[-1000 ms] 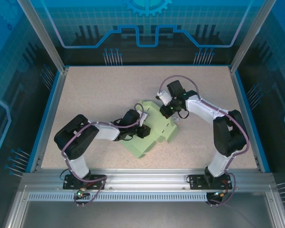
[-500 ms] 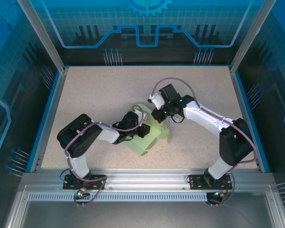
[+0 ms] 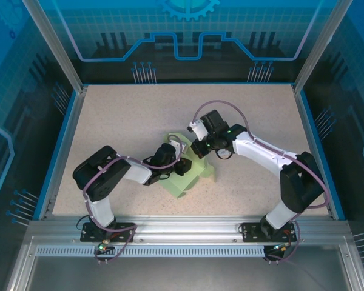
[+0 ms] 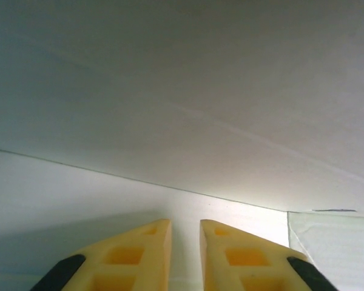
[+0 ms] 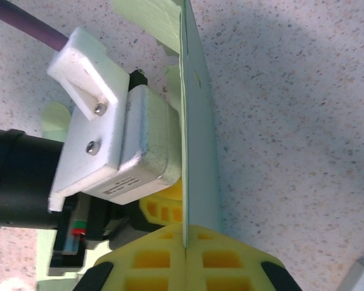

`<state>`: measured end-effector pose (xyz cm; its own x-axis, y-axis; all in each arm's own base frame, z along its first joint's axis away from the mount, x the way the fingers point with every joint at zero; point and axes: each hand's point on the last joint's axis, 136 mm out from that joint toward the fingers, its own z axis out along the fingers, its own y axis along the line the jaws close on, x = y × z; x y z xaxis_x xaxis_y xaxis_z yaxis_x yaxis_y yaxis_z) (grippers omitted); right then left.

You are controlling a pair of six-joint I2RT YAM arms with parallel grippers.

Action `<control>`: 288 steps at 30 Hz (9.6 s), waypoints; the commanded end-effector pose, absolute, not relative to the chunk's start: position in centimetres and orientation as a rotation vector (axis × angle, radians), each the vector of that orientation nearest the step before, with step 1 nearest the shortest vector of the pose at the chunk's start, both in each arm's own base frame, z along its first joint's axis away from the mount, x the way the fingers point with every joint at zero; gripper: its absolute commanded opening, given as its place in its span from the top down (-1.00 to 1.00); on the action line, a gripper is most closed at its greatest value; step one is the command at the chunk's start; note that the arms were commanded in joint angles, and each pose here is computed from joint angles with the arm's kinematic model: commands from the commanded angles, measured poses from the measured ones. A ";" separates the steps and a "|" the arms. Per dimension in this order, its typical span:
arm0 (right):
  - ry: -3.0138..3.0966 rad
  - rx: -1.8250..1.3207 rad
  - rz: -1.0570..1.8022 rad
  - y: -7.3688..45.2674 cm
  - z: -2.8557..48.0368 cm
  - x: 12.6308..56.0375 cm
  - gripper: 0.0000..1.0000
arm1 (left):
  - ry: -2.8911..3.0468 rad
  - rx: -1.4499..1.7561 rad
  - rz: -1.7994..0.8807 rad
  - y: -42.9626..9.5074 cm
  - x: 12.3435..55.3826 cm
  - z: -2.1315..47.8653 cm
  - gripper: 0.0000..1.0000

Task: Fold the paper box

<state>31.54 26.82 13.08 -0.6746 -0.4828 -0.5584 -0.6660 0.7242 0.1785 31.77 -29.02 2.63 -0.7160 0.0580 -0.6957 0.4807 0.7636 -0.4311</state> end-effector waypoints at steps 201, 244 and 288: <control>1.786 -1.553 -0.314 24.4 12.8 35.6 1.00 | 2.231 0.387 -1.091 -21.5 37.5 8.6 0.08; 1.630 -1.497 -0.407 23.5 13.8 37.6 1.00 | 2.022 0.588 -1.245 -24.6 35.4 8.7 -0.06; 1.586 -1.508 -0.516 23.2 12.8 36.7 1.00 | 1.942 0.687 -1.092 -25.7 36.5 7.1 0.08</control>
